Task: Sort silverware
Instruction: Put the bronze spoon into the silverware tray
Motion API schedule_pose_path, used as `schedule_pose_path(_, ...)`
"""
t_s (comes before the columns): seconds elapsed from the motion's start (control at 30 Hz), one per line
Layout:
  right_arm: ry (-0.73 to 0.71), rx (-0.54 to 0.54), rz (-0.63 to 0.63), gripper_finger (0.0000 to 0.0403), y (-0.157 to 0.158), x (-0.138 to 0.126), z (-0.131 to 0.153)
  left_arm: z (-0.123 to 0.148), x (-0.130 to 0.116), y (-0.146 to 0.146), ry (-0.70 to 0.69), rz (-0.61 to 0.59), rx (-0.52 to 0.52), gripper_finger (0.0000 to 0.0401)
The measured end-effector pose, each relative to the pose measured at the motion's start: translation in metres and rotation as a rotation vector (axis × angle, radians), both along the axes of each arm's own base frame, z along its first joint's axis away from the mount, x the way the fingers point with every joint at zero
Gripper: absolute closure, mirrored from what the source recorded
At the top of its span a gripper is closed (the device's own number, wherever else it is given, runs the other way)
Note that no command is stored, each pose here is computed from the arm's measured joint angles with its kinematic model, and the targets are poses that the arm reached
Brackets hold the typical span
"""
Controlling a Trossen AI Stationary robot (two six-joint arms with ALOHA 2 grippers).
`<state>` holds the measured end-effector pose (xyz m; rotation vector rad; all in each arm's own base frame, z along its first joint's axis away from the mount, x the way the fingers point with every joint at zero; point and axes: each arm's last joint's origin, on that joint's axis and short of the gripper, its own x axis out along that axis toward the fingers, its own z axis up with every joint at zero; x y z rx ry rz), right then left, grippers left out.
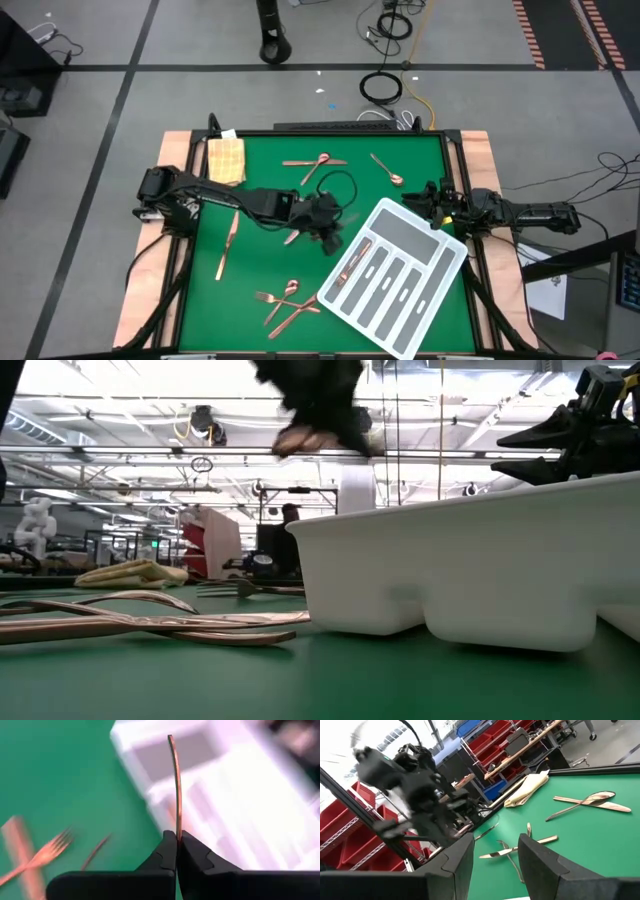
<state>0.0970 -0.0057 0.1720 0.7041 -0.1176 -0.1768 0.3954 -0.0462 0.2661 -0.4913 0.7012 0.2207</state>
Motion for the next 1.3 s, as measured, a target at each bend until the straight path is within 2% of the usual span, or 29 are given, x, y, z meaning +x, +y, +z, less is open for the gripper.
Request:
schedule_pose_path(0.1, -0.003, 0.022, 0.001, 0.0259, 0.0, 0.0, 0.0, 0.01, 0.008, -0.003, -0.128, 0.026, -0.041, 0.0393)
schedule_pose_path(0.27, -0.005, 0.055, 0.003, 0.0259, 0.0, 0.0, 0.0, 0.008, 0.009, -0.013, -0.158, 0.169, -0.075, 0.0393)
schedule_pose_path(0.37, -0.005, 0.074, 0.003, 0.0259, 0.0, 0.001, -0.001, 0.004, 0.013, -0.028, -0.206, 0.238, -0.14, 0.0394)
schedule_pose_path(0.5, -0.004, 0.082, 0.003, 0.0259, 0.0, 0.001, -0.001, -0.007, 0.02, -0.054, -0.26, 0.272, -0.218, 0.0394)
schedule_pose_path(0.7, -0.007, 0.097, 0.004, 0.0259, 0.0, 0.001, -0.001, -0.009, 0.037, -0.085, -0.226, 0.331, -0.198, 0.0394)
schedule_pose_path(0.97, -0.011, 0.122, 0.005, 0.0259, 0.0, 0.001, -0.001, -0.01, 0.085, -0.11, -0.108, 0.36, -0.096, 0.0394)
schedule_pose_path(1.13, -0.011, 0.123, 0.006, 0.0259, 0.0, 0.001, -0.001, -0.02, 0.11, -0.118, -0.103, 0.382, -0.134, 0.0394)
schedule_pose_path(1.3, -0.012, 0.126, 0.007, 0.0259, 0.0, 0.001, -0.001, -0.033, 0.123, -0.123, -0.101, 0.394, -0.163, 0.0394)
